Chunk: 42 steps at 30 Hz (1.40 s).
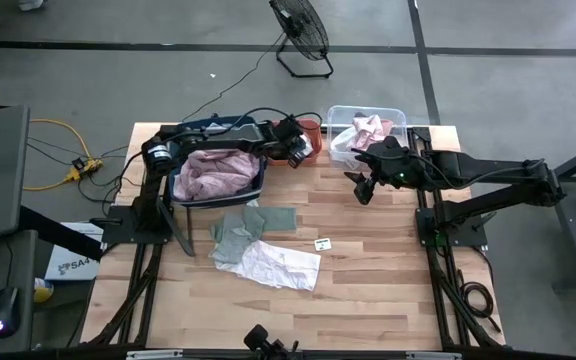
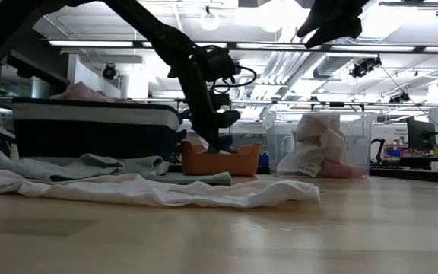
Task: Pick & Place Cloths
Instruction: Put the dark gray sock into the orange bin
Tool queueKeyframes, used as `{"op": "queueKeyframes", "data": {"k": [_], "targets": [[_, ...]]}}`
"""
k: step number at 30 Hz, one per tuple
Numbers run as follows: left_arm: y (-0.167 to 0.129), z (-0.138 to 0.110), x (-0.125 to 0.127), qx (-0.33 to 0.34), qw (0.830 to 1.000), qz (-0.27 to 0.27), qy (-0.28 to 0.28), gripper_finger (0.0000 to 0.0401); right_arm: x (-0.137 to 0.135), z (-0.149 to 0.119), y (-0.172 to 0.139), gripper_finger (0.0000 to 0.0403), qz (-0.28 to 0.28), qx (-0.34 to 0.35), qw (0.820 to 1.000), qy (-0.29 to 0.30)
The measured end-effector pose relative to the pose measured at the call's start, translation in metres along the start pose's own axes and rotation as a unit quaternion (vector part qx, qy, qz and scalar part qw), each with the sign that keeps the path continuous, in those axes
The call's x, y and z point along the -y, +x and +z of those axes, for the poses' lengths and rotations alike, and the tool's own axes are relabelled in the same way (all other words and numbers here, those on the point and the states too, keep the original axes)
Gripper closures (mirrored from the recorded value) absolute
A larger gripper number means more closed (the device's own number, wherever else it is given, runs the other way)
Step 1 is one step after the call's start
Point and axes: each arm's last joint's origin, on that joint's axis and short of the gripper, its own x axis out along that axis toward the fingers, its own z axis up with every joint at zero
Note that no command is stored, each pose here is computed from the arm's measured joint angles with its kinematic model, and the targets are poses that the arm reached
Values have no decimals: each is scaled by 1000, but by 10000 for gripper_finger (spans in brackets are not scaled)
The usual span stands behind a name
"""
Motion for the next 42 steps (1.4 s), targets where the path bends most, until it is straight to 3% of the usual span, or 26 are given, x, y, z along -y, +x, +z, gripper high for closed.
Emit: {"op": "queueKeyframes", "data": {"k": [12,21,30,35,42], "targets": [[3,2,-9,-10,999,-30,-36,388,0,0,0,147,0,0,1000,0],[2,2,-6,-10,999,-38,-24,277,0,0,0,147,2,-1,1000,6],[-20,10,-10,5,998,-59,-35,151,0,-1,0,147,0,-6,1000,10],[-26,12,-12,8,997,-63,-34,120,0,-2,0,147,-1,-9,1000,9],[-27,12,-11,6,996,-75,-38,116,1,-3,0,147,-4,-15,1000,12]]}}
